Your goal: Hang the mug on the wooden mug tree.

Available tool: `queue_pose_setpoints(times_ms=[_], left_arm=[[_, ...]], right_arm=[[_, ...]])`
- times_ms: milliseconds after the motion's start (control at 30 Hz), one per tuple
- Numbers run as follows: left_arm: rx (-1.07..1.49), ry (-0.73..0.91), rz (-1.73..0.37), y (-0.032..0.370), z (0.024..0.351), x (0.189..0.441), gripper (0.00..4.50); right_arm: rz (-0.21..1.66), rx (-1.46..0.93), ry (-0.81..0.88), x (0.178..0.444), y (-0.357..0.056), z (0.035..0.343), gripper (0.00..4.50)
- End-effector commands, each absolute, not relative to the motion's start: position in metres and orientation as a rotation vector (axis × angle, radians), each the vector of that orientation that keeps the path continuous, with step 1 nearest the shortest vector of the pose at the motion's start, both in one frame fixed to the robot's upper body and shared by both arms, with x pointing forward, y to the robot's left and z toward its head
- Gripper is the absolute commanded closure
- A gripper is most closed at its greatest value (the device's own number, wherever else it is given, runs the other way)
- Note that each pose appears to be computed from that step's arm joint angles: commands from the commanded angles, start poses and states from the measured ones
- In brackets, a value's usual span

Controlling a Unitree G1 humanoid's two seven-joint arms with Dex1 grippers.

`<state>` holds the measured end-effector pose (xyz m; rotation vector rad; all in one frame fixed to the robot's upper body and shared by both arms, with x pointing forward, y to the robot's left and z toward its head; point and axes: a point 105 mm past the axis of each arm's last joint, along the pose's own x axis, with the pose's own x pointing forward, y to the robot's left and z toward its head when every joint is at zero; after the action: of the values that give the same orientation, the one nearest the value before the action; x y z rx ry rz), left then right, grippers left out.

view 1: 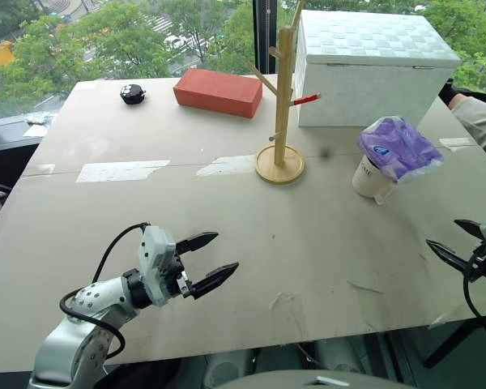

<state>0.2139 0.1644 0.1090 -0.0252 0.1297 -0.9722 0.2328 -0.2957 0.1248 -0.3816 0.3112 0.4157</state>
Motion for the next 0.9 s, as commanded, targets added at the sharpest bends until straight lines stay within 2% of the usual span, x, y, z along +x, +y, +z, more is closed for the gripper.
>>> queue_pose_setpoints(times_ms=[33,100,133,267,400,500,900], left_arm=[[0.012,0.068,-1.016,0.16,0.125,0.217,0.0],[0.012,0.023,-1.085,0.151,0.138,0.22,0.0],[0.01,0.011,-1.108,0.147,0.143,0.22,0.0],[0.035,-0.011,-1.171,0.138,0.154,0.221,0.0],[0.036,-0.039,-1.199,0.132,0.164,0.222,0.0],[0.031,-0.046,-1.207,0.127,0.166,0.221,0.0],[0.028,-0.064,-1.149,0.123,0.164,0.214,0.0]], right_arm=[[0.405,-0.392,0.206,0.24,-0.29,0.148,0.49],[0.442,-0.367,0.117,0.244,-0.273,0.167,0.08],[0.457,-0.372,0.09,0.245,-0.267,0.175,0.02],[0.515,-0.422,0.012,0.253,-0.248,0.21,0.02],[0.556,-0.642,0.009,0.266,-0.235,0.231,0.02],[0.578,-0.76,0.043,0.279,-0.23,0.228,0.02],[0.57,-0.852,0.111,0.328,-0.228,0.206,0.02]])
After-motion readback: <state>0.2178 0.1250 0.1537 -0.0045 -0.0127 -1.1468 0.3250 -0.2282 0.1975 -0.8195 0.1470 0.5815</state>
